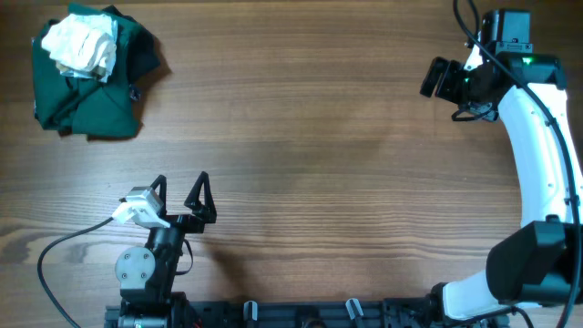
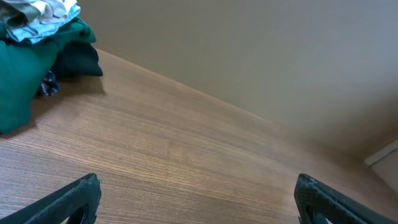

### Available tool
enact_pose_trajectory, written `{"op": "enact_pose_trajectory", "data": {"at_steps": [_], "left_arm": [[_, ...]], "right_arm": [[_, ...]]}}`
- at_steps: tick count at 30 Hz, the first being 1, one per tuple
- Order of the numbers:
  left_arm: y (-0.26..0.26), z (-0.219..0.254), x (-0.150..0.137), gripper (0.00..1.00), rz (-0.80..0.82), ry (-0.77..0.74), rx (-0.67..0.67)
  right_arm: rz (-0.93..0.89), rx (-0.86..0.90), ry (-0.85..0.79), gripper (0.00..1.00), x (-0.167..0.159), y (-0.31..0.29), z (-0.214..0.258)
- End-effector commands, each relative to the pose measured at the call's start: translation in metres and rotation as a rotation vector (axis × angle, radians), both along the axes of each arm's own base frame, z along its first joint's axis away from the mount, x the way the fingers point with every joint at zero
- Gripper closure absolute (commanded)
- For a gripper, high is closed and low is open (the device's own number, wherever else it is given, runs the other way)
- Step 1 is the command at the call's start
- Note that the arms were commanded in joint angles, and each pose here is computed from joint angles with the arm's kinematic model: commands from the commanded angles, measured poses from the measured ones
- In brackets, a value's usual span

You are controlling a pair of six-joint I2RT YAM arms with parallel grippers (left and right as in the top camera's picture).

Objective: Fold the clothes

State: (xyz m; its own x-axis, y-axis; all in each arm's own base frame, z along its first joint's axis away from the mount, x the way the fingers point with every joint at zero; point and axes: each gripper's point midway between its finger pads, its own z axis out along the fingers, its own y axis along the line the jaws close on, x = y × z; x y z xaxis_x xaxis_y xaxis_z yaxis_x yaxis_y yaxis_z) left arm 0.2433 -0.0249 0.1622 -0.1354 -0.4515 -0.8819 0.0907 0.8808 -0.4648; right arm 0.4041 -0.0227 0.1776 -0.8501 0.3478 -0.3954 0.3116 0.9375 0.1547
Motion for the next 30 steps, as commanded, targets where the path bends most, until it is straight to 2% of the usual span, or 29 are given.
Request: {"op": "enact_pose_trajectory", "data": {"at_steps": [1, 9, 15, 22, 30], "left_arm": [[0.001, -0.002, 0.0, 0.0, 0.008, -0.005, 0.009], [0.001, -0.002, 0.0, 0.0, 0.008, -0.005, 0.01], [0.001, -0.002, 0.0, 0.0, 0.008, -0.005, 0.01], [0.001, -0.002, 0.0, 0.0, 0.008, -0.005, 0.01], [0.001, -0.002, 0.0, 0.0, 0.008, -0.005, 0.01]], "right_arm": [[-0.004, -0.035, -0.158, 0.0, -0.01, -0.001, 0.035], [-0.006, -0.056, -0.549, 0.0, -0.067, 0.004, 0.046], [0.006, -0.063, -0.858, 0.0, -0.118, 0.01, 0.027], [0.031, -0.04, -1.01, 0.0, -0.143, 0.019, 0.001], [0.062, -0.029, -1.124, 0.0, -0.154, 0.025, 0.004]]}}
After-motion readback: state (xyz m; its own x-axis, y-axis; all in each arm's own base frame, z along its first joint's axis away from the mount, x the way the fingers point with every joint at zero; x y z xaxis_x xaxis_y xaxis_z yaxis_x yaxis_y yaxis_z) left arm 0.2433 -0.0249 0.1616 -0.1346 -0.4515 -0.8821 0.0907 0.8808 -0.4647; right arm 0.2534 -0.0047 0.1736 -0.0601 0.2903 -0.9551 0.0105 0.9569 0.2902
